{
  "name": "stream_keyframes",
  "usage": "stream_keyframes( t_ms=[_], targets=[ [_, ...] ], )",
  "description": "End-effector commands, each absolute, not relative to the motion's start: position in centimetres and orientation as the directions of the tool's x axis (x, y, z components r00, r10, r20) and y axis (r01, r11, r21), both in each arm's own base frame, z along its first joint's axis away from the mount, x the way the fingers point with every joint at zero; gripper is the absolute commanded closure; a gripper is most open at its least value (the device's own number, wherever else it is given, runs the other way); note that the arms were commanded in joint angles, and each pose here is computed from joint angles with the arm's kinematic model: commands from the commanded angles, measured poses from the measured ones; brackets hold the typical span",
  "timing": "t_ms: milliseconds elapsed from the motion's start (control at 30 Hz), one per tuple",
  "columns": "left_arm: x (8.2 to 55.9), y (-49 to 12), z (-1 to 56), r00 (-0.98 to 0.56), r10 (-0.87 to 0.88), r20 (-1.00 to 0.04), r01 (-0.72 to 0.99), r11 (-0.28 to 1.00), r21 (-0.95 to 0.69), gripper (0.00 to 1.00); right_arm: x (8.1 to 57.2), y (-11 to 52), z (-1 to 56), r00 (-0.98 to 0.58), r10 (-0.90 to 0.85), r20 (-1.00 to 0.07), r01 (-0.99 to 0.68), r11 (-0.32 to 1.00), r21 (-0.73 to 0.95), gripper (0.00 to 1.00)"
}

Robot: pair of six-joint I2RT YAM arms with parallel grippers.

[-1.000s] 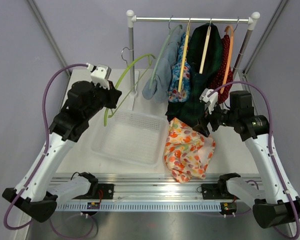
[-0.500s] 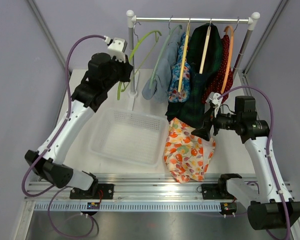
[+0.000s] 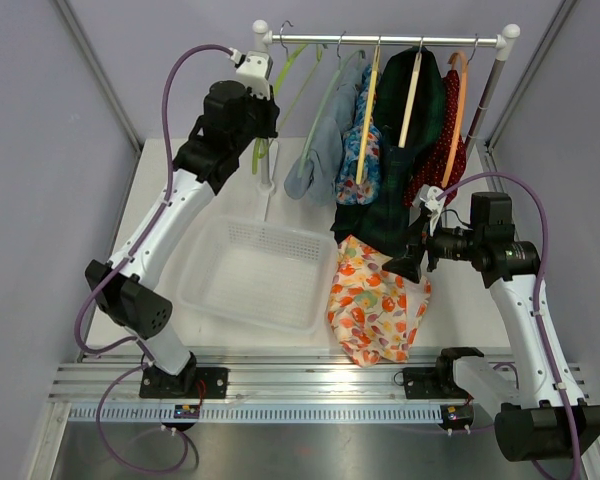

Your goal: Remove the skirt from the hanger

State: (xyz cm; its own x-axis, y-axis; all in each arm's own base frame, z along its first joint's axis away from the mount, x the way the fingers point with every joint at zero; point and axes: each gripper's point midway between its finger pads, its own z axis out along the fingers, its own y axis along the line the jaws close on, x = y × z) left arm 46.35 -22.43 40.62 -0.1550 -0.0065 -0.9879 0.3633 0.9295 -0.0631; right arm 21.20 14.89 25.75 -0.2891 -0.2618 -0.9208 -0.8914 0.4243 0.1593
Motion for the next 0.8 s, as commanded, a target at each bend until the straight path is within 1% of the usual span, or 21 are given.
stream_keyframes(
  t_ms=[0,67,133,167,233,300,333,367,400,467,500,533,567,600,633,667,700,733,767],
  targets=[
    [46.7,-22.3,44.2,-0.048,-0.054,-0.997,0.353,0.933,-0.067,1.00,21.1,15.0,26.3,-0.254,-0.259,-0.932,-0.904,0.407,0.133,0.15],
    [46.5,-22.3,44.0,-0.053,-0.052,-0.997,0.357,0.932,-0.067,1.00,21.1,14.9,26.2,-0.255,-0.261,-0.931,-0.903,0.408,0.134,0.15],
    [46.2,-22.4,43.4,-0.066,-0.046,-0.997,0.368,0.928,-0.068,0.96,21.0,14.9,26.2,-0.254,-0.263,-0.931,-0.904,0.406,0.132,0.15],
    [45.7,-22.2,44.0,-0.059,-0.053,-0.997,0.372,0.925,-0.072,0.93,21.1,14.9,26.1,-0.256,-0.264,-0.930,-0.903,0.409,0.132,0.15],
    [45.0,-22.3,44.5,-0.063,-0.067,-0.996,0.390,0.917,-0.086,0.65,21.2,14.8,26.1,-0.255,-0.268,-0.929,-0.901,0.414,0.128,0.15],
    [43.8,-21.9,45.5,-0.059,-0.081,-0.995,0.399,0.912,-0.098,0.42,21.2,14.7,26.0,-0.252,-0.273,-0.928,-0.900,0.419,0.121,0.15],
    [43.2,-21.6,46.0,-0.055,-0.090,-0.994,0.399,0.911,-0.105,0.26,21.3,14.6,26.0,-0.249,-0.276,-0.928,-0.898,0.424,0.115,0.15],
    [42.7,-21.3,46.1,-0.059,-0.090,-0.994,0.397,0.912,-0.106,0.20,21.3,14.6,26.0,-0.247,-0.279,-0.928,-0.897,0.427,0.111,0.15],
    [41.6,-20.7,47.3,-0.040,-0.098,-0.994,0.396,0.912,-0.106,0.12,21.5,14.4,26.0,-0.246,-0.283,-0.927,-0.893,0.437,0.103,0.15],
    [40.3,-20.0,46.8,-0.060,-0.082,-0.995,0.393,0.914,-0.099,0.07,21.6,14.1,26.0,-0.244,-0.285,-0.927,-0.888,0.449,0.095,0.15],
    [38.5,-19.2,48.1,-0.028,-0.082,-0.996,0.404,0.911,-0.086,0.05,21.7,13.9,26.0,-0.245,-0.288,-0.926,-0.883,0.460,0.091,0.15],
    [37.4,-19.5,47.8,-0.034,-0.072,-0.997,0.445,0.892,-0.080,0.03,21.7,13.7,26.1,-0.241,-0.289,-0.927,-0.880,0.468,0.083,0.15],
    [36.4,-19.7,45.8,-0.067,-0.053,-0.996,0.478,0.875,-0.079,0.02,22.0,13.4,26.0,-0.246,-0.289,-0.925,-0.871,0.484,0.081,0.15],
    [33.6,-20.0,46.5,-0.043,-0.062,-0.997,0.553,0.830,-0.075,0.02,22.2,13.2,25.9,-0.249,-0.294,-0.923,-0.863,0.501,0.073,0.15],
    [32.0,-20.2,46.0,-0.047,-0.059,-0.997,0.589,0.805,-0.076,0.01,22.4,13.0,25.9,-0.250,-0.298,-0.921,-0.856,0.512,0.067,0.15],
    [30.8,-21.3,42.7,-0.106,-0.020,-0.994,0.631,0.771,-0.082,0.01,23.2,11.8,25.8,-0.267,-0.291,-0.919,-0.822,0.566,0.060,0.15],
    [28.4,-21.3,43.1,-0.081,-0.021,-0.996,0.661,0.748,-0.070,0.01,23.4,11.4,25.6,-0.278,-0.290,-0.916,-0.812,0.581,0.063,0.15],
    [27.3,-21.8,41.6,-0.109,0.011,-0.994,0.676,0.734,-0.066,0.01,23.7,11.1,25.4,-0.286,-0.286,-0.914,-0.802,0.593,0.065,0.15],
    [24.8,-24.1,40.4,-0.121,0.039,-0.992,0.734,0.676,-0.062,0.01,23.9,10.8,25.3,-0.295,-0.284,-0.912,-0.791,0.608,0.066,0.15]
  ],
)
